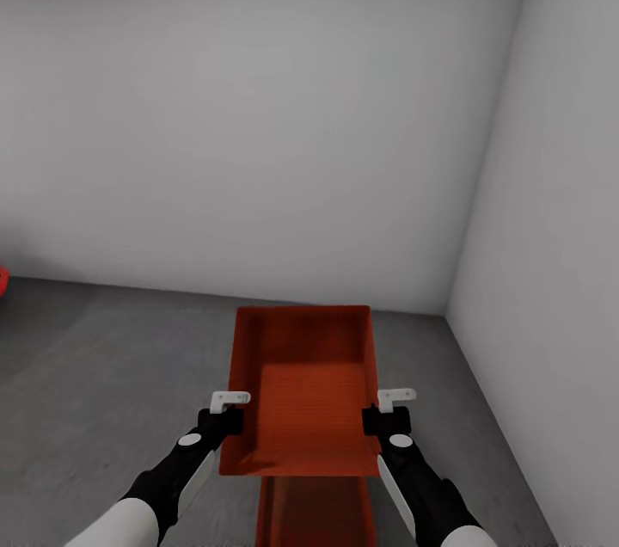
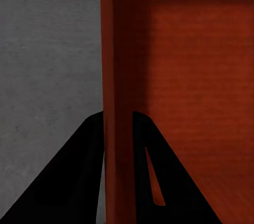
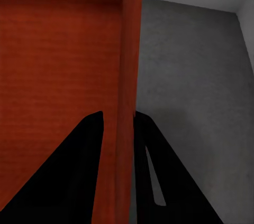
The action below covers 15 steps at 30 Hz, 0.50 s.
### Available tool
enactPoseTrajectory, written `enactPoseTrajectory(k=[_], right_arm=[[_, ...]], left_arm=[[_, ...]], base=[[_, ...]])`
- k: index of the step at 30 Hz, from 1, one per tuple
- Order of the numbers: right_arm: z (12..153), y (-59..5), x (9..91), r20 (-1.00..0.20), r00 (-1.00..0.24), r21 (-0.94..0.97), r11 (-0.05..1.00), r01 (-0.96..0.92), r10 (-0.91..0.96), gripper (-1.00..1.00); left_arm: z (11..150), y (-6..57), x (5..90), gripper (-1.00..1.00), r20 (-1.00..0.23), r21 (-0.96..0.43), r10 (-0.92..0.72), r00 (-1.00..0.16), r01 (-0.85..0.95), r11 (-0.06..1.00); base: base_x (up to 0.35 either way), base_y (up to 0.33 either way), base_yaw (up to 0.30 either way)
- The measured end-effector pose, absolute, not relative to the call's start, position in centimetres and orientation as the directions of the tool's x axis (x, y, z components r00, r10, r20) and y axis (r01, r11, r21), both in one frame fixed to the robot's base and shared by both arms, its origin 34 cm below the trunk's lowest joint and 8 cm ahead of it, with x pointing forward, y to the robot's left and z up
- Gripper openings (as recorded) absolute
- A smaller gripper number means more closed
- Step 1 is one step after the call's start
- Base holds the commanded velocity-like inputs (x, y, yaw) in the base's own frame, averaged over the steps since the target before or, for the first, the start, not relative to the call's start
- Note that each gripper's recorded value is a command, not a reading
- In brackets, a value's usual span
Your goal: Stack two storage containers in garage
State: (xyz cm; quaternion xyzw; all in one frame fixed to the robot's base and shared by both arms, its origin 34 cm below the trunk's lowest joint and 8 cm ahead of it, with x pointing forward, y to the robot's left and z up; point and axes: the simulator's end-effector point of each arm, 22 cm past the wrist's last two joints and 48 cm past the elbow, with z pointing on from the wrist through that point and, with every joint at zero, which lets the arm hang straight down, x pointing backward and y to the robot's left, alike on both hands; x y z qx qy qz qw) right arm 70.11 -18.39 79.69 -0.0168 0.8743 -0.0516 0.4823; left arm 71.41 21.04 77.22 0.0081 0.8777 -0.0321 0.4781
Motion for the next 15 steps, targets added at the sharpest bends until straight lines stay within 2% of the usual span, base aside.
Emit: enactPoseTrajectory(k=[15], right_arm=[[78.3, -18.4, 69.9, -0.828, -0.554, -0.107, 0.994, 0.018, -0.079, -1.00]], left_arm=[[75.8, 21.0, 71.1, -1.00, -0.826, -0.050, -0.017, -0.563, 0.044, 0.998]], base=[[0.000, 0.000, 0.000]])
